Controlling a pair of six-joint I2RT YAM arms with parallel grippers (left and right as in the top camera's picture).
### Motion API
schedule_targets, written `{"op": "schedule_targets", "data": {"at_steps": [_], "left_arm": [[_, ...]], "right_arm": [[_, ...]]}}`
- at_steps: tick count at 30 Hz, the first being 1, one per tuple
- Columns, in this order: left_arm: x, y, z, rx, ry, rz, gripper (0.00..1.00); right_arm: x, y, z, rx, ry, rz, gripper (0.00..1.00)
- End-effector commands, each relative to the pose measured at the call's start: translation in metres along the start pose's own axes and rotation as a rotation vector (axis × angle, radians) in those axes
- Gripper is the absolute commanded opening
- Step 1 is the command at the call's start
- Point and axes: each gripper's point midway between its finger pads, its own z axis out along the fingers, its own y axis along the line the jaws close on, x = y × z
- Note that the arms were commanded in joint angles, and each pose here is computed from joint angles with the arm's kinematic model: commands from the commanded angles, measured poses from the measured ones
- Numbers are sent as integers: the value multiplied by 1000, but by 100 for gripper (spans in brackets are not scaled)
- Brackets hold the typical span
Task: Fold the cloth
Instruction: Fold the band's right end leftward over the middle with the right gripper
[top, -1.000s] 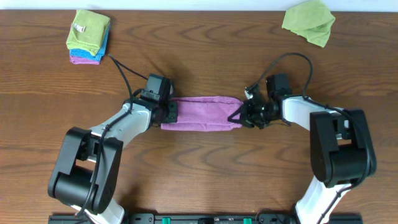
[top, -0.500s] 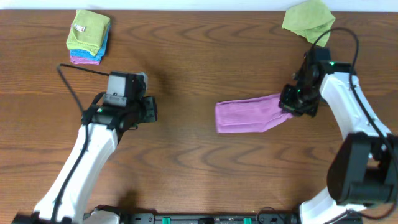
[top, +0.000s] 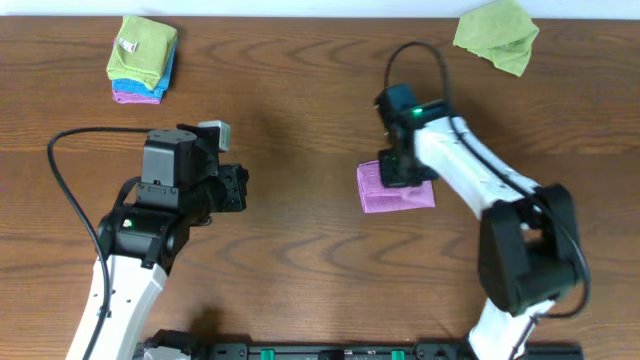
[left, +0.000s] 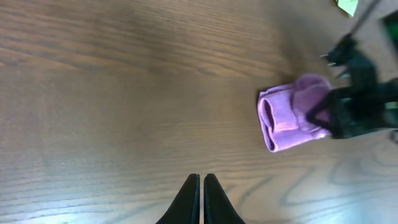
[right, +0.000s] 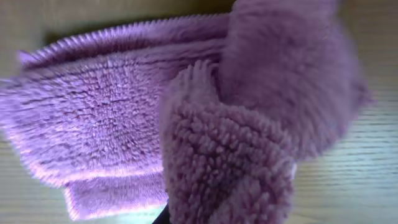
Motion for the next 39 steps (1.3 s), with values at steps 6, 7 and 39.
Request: {"op": "schedule_targets", "data": {"at_steps": [6,7,39], "left_arm": [[-4,-9,-6,38,-10,-1,6],[-4,-9,-6,38,-10,-1,6],[-9,-9,-5,39,-29,9,96]], "right_arm": [[3,12,12,72,-8,-34,2],[3,14,12,64,-6,-24,6],[-22,85,-102,-488,-163,-134,58]]}}
